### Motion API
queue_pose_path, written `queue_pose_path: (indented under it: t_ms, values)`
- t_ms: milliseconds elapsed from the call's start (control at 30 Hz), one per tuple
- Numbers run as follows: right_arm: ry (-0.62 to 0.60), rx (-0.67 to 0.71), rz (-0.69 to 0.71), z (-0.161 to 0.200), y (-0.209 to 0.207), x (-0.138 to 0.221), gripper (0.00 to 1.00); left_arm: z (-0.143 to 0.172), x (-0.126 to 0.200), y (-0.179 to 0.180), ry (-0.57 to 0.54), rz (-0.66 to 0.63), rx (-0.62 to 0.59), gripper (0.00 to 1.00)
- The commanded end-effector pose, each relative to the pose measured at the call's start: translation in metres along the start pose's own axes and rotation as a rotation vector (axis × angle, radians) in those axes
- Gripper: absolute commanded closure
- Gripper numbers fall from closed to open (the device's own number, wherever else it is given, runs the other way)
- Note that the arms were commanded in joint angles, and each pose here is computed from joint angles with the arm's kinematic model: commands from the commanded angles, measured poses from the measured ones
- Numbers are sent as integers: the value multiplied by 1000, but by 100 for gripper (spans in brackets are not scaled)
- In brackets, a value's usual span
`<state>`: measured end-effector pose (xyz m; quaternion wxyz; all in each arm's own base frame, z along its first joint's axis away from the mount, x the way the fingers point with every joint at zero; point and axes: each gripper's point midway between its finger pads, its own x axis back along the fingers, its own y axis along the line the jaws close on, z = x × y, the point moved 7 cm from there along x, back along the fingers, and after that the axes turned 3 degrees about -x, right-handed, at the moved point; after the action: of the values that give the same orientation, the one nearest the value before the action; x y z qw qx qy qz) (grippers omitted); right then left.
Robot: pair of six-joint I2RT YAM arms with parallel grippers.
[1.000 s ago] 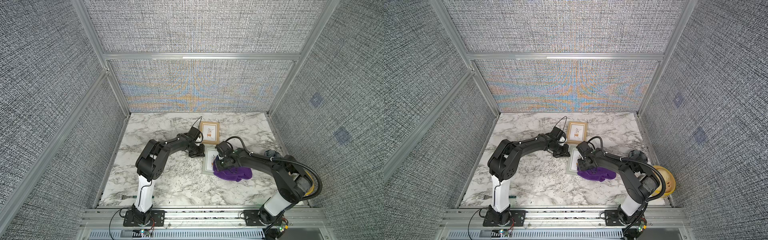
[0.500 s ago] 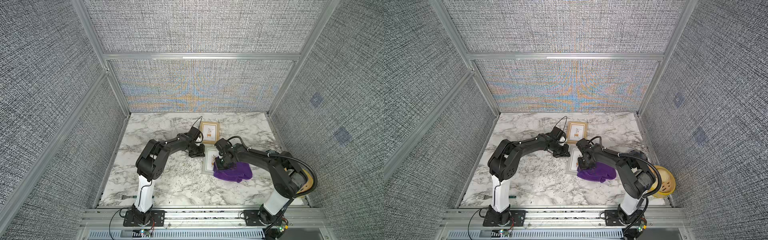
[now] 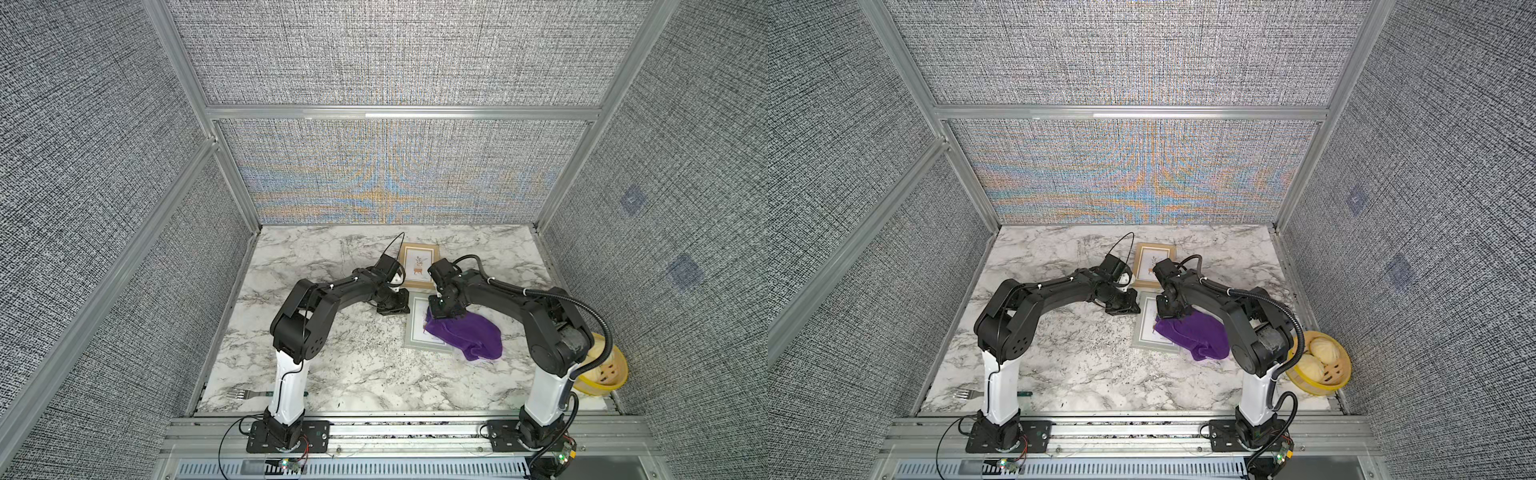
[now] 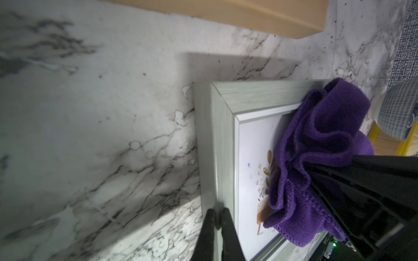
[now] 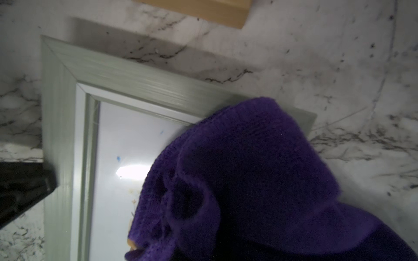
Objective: Wipe the picture frame with a cloth
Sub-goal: Wipe the dirt from the picture frame.
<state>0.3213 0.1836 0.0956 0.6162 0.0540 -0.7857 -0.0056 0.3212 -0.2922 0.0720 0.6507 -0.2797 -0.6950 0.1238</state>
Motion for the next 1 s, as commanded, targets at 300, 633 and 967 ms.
queue_pose_path:
  t_ms: [300, 633, 967]
  values:
    - [258, 1, -3, 116, -23, 8, 100, 36, -5, 56, 143, -395, 127, 93]
    - [29, -19, 64, 16, -24, 5, 100, 37, -6, 55, 155, -381, 104, 93]
    - [-234, -46, -60, -44, -18, 73, 100, 37, -7, 54, 158, -372, 100, 93]
